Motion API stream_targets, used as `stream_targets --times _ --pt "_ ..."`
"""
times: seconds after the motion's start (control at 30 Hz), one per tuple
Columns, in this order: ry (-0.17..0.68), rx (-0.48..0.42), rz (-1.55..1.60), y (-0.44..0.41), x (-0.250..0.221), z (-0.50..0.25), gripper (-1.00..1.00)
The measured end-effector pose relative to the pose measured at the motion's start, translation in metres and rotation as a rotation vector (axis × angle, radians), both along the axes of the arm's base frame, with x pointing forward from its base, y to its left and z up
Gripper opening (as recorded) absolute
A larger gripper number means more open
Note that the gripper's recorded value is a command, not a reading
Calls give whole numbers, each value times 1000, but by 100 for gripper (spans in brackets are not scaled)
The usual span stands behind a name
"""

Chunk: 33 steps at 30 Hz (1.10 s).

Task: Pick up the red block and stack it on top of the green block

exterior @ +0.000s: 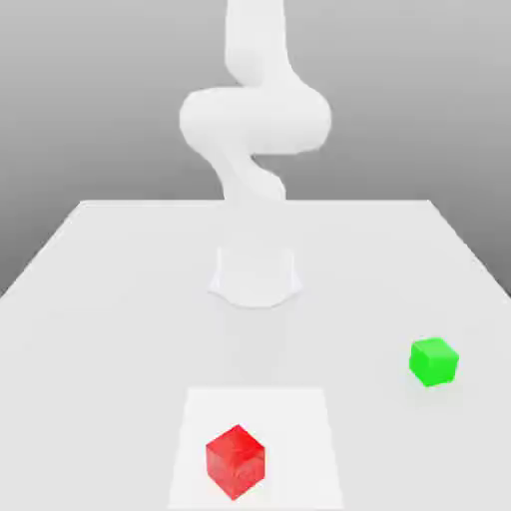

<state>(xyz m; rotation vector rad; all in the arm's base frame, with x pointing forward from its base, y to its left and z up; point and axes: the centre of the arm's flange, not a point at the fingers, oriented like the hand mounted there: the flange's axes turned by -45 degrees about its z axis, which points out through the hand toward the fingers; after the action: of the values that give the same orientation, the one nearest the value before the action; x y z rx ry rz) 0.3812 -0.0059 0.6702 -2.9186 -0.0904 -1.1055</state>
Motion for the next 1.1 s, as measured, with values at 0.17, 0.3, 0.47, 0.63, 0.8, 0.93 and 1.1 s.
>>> stream_targets --times 0.17,0.3,0.47,0.63,0.8,0.93,1.1 --pt "149 -36 143 -5 58 -93 0" --pt "261 -71 249 -4 87 -171 0" --pt "397 -125 378 -3 104 -271 0" --pt "532 -192 503 -6 100 -367 0" --pt "661 -270 617 -16 80 -451 0" --pt "679 -283 636 -17 77 -502 0" --pt "681 -281 636 -18 75 -523 -100"
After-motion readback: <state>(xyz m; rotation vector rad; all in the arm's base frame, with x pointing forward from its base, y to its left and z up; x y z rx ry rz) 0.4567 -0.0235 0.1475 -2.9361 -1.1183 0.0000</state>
